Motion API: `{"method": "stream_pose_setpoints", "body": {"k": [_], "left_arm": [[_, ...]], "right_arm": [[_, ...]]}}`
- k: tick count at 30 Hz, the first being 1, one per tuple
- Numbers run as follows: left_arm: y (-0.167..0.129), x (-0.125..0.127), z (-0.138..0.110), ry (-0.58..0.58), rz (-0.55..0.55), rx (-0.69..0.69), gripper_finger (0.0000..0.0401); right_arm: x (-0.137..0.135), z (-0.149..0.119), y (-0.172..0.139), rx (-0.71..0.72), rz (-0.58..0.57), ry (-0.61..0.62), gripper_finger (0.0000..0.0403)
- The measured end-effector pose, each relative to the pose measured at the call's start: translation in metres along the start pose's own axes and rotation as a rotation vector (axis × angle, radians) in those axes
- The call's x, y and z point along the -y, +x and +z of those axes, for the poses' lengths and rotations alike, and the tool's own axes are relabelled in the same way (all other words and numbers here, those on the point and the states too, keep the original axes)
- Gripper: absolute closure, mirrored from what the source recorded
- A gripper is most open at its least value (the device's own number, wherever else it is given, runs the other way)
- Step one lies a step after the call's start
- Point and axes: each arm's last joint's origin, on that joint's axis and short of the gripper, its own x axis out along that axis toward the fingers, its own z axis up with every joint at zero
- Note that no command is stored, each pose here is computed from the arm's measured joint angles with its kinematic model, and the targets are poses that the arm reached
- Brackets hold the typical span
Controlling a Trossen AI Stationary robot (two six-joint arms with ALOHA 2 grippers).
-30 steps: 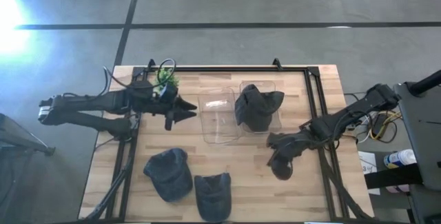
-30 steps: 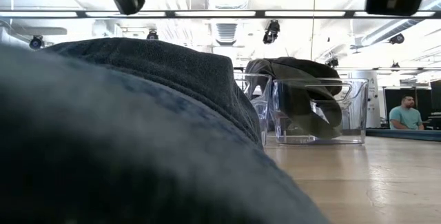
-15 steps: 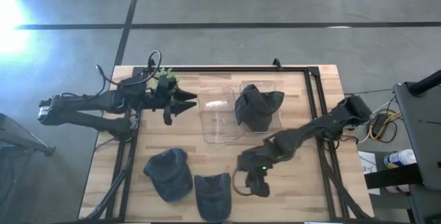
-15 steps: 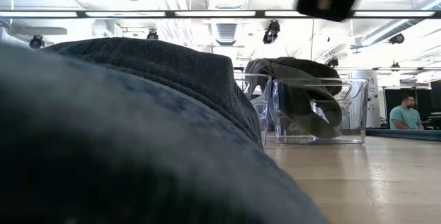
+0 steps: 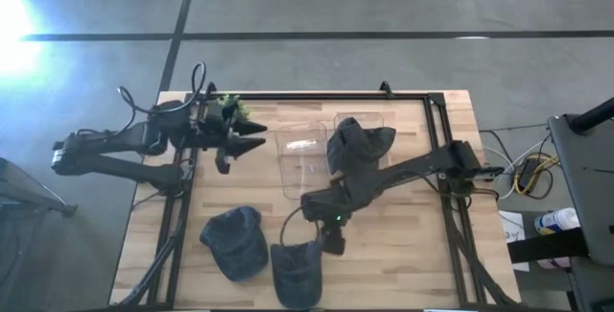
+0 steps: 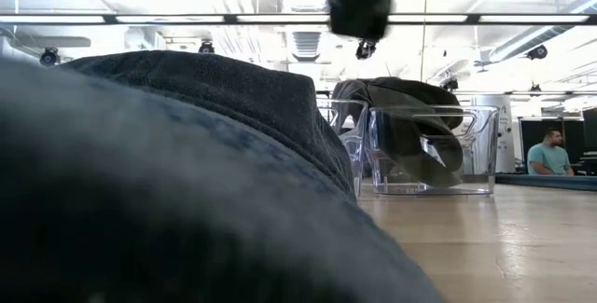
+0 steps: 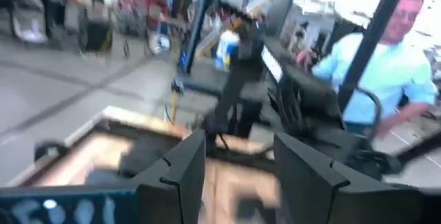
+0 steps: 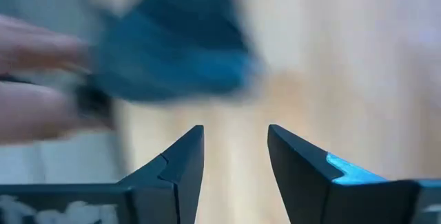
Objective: Pick & Place hat
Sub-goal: Put the left blue cap into the left transparent bin
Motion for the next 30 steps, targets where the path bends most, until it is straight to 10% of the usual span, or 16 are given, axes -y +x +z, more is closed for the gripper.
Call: {"method": "stream_pose_setpoints", "body": {"k": [6,16,30], "left_arm": [[-0.006,-0.008,-0.035,-0.067,0.071,-0.331,0.0236],[0.022,-0.012,-0.106,-0.272,-0.004,-0.656,0.0236],[0.070,0.038,-0.161,-0.356,-0.131,-0.901,0.0236]], "right_arm": [[0.014,-0.033,-0.055,0.010,-0.540,0.037,0.0278],[0.039,-0.122,-0.137,0.297,-0.501,0.352,0.0389],[0.075,-0.183,-0.143,0.347,-0.464,0.451,0.0394]]}}
